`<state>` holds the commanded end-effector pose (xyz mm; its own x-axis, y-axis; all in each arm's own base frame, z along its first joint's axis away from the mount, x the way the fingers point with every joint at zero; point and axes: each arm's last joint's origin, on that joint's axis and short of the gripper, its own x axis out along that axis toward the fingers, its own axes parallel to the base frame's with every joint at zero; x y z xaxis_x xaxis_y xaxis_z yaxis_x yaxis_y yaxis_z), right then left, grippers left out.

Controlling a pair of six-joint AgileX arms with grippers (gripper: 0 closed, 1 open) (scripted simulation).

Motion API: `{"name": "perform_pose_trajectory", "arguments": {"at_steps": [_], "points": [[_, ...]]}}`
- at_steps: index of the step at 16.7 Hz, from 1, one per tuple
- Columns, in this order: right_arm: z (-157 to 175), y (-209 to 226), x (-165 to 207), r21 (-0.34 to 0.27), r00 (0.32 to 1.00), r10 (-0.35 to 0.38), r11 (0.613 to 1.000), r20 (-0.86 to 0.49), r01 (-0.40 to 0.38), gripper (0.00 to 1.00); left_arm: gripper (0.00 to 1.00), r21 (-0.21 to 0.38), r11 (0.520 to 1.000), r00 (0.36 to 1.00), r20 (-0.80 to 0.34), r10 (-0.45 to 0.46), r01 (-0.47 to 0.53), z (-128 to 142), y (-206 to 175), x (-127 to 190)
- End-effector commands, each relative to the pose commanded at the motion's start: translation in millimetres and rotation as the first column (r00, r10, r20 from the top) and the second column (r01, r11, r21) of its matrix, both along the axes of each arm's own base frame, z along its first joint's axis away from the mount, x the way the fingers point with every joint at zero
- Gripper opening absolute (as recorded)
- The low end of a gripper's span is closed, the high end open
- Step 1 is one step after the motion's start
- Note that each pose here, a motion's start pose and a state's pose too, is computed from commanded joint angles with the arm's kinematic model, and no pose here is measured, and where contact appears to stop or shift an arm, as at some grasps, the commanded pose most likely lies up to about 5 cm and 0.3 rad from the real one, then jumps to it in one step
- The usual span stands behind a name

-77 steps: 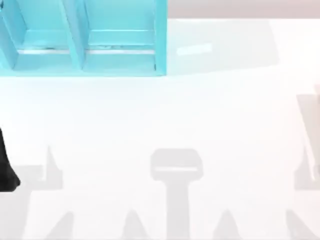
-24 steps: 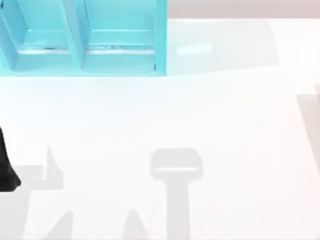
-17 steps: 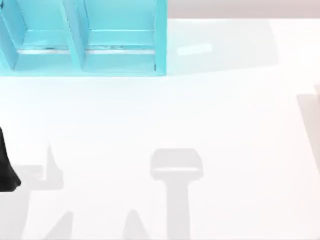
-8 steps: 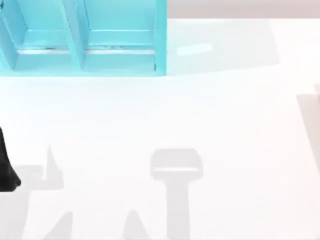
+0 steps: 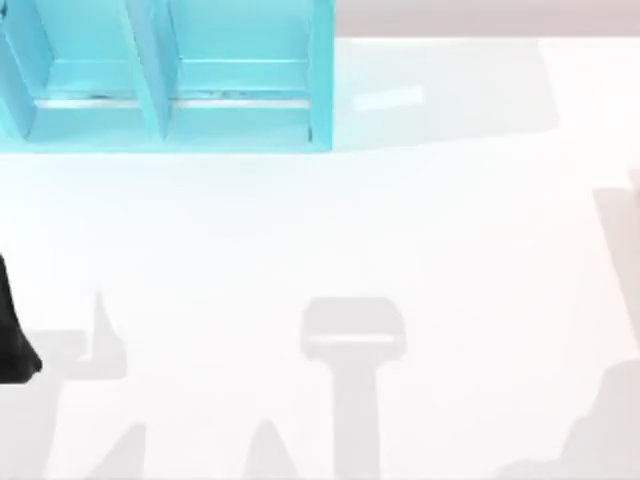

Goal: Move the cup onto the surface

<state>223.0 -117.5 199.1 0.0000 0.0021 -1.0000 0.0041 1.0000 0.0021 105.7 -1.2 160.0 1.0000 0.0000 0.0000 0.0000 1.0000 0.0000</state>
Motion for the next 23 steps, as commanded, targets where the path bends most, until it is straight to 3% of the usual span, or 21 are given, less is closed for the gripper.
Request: {"name": "perform_pose_trajectory", "arguments": {"at_steps": [6,13,18,23], "points": [[47.7,49.2,-9.5,-0.002,1.000,-0.008,1.000,0.003,0.008,0.00,1.00,0.000,1.000,1.000,0.000,0.000,0.000,0.0,0.0,0.0],[49.7,53.4,-7.5,0.006,1.000,-0.012,1.000,-0.011,0.012,0.00,1.00,0.000,1.000,1.000,0.000,0.000,0.000,0.0,0.0,0.0],[57.9,87.5,49.6,0.010,0.999,-0.005,1.000,-0.054,0.006,0.00,1.00,0.000,1.000,1.000,0.000,0.000,0.000,0.0,0.0,0.0],[64.4,180.6,122.3,-0.004,0.999,-0.002,1.000,-0.044,0.002,0.00,1.00,0.000,1.000,1.000,0.000,0.000,0.000,0.0,0.0,0.0]]}}
